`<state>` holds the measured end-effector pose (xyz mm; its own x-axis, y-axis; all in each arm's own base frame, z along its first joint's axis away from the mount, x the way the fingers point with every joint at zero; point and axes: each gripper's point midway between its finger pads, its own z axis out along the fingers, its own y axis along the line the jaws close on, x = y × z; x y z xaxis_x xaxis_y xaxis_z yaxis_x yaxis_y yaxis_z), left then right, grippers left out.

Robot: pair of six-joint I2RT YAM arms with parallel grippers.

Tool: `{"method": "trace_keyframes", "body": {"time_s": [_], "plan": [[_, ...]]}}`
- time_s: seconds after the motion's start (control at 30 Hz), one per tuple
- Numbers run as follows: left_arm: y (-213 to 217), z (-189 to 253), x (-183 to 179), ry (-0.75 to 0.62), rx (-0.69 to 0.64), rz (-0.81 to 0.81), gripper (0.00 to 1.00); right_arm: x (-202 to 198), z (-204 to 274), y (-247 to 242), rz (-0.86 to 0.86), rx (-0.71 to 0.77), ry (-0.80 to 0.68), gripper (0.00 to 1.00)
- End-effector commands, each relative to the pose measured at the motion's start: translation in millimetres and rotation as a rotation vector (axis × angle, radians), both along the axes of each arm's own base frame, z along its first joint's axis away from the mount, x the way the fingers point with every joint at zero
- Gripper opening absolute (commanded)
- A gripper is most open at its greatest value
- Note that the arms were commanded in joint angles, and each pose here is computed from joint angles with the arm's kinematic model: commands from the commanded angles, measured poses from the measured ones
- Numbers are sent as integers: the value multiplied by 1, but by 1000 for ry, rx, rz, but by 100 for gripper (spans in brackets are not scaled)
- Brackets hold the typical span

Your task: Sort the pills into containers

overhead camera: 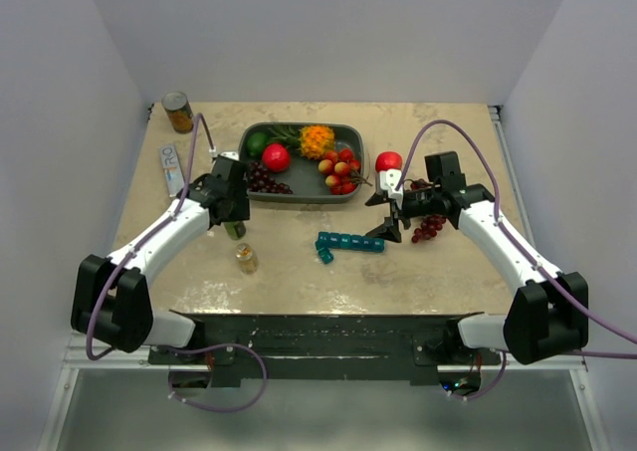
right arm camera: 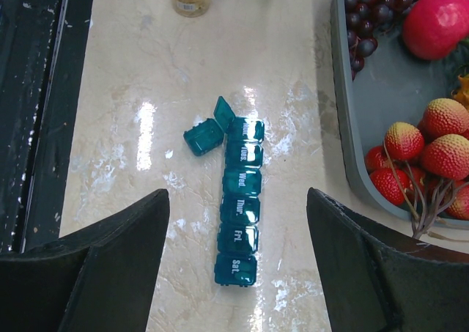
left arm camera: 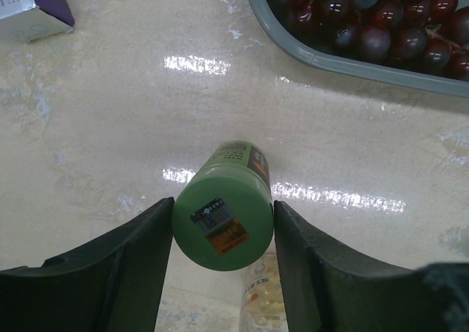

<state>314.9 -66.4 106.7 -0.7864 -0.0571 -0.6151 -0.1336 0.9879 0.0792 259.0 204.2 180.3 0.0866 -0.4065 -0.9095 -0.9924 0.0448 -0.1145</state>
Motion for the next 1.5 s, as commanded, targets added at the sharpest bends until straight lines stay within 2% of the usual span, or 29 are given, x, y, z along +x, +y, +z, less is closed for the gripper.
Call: {"method": "trace_keyframes", "body": {"time_s": [0.0, 0.17, 0.23, 0.27, 0.3, 0.37, 0.4, 0.5, 0.53, 0.67, 0.9, 0.93, 1.1, 1.23, 1.47], "plan": [[-1, 4, 10, -14, -5, -14, 63, -2, 7, 3, 18, 31, -11, 78], [0, 3, 12, -4, -4, -12, 67, -2, 8, 3, 17, 30, -11, 78], [-1, 6, 13, -14, -9, -13, 61, -2, 7, 3, 16, 28, -12, 78], [-2, 10, 14, -29, -14, -15, 54, -2, 7, 3, 16, 28, -12, 78], [-2, 13, 15, -37, -18, -16, 34, -1, 7, 3, 15, 28, -10, 78], [-5, 21, 15, -51, -37, -33, 16, -2, 7, 3, 14, 28, -7, 78], [-9, 23, 15, -48, -46, -56, 0, -2, 6, 3, 14, 27, -6, 78], [-33, 38, 11, -57, -151, -160, 0, -4, 7, 3, 26, 29, -5, 82], [-52, 45, 6, -56, -235, -234, 0, -4, 8, 3, 26, 28, -10, 85], [-110, 102, -17, -170, -435, -484, 0, -7, 16, 6, 31, 45, -4, 91], [-197, 156, -69, -219, -629, -785, 0, -21, 39, 44, 64, 89, 15, 95], [-208, 160, -69, -233, -648, -810, 0, -26, 43, 51, 63, 102, 58, 95], [-246, 160, -77, -227, -673, -867, 0, -21, 57, 62, 29, 171, 103, 99], [-264, 166, -74, -239, -697, -887, 0, -19, 45, 65, -7, 176, 162, 99], [-264, 177, -67, -288, -687, -847, 0, -31, 31, 72, 50, 168, 237, 97]]}}
